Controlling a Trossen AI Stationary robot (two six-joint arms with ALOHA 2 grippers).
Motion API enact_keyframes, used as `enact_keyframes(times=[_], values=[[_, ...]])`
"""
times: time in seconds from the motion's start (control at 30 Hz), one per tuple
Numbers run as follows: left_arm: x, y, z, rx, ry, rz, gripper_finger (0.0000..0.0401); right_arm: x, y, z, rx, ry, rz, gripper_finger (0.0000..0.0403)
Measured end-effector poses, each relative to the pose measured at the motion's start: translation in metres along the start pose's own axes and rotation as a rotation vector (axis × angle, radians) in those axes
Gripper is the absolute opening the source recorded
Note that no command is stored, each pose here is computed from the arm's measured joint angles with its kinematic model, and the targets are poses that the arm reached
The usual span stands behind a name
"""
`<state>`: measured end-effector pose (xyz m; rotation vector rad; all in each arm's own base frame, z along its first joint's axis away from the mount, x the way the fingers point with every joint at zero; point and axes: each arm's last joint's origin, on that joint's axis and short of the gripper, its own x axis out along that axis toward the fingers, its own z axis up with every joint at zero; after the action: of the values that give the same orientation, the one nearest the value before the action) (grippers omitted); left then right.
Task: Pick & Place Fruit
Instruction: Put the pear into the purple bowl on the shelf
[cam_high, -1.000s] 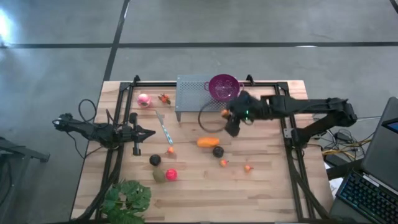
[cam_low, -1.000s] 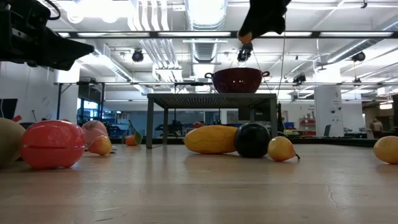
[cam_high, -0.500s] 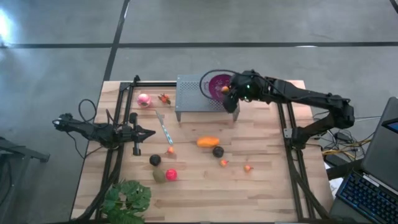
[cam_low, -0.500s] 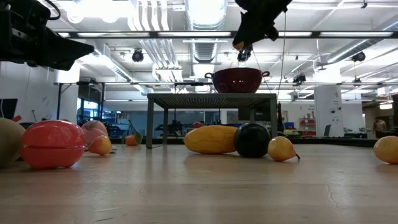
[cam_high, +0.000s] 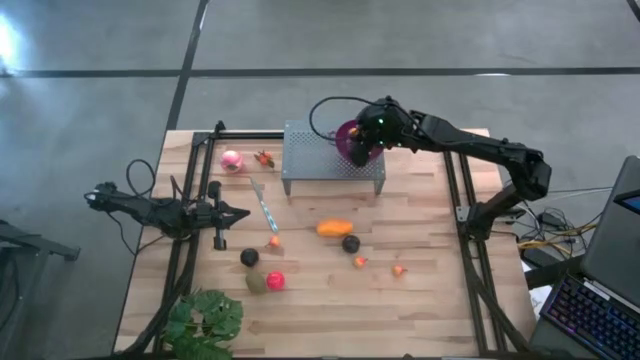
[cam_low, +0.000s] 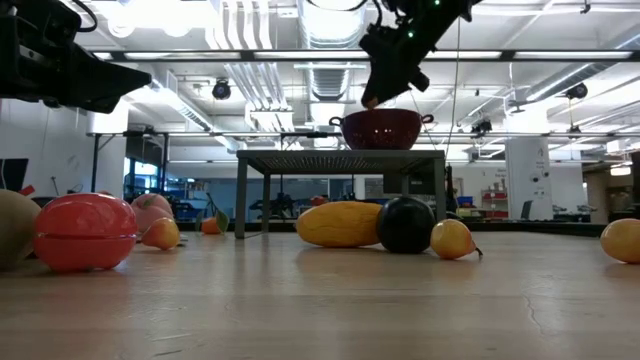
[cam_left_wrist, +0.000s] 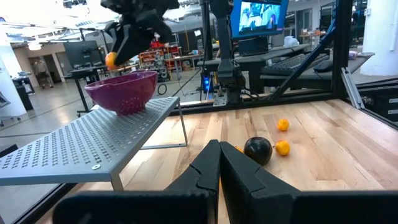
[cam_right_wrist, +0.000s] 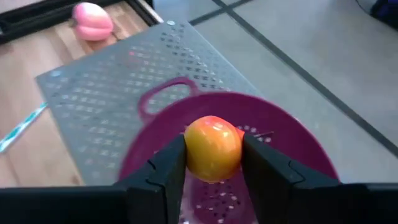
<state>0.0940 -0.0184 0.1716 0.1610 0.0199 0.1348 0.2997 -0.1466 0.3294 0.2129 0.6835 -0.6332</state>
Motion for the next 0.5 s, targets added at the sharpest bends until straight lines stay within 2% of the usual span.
enact_keyframes(times=[0.2,0.5], values=[[0.000,0.000,0.000,0.000,0.000,0.000,0.0012,0.005,-0.004,-0.005,-0.012,0.127,-0.029,0.0147],[0.000,0.000,0.000,0.000,0.000,0.000,0.0012,0.012,-0.004,-0.009,0.000,0.163,-0.035,0.0140]])
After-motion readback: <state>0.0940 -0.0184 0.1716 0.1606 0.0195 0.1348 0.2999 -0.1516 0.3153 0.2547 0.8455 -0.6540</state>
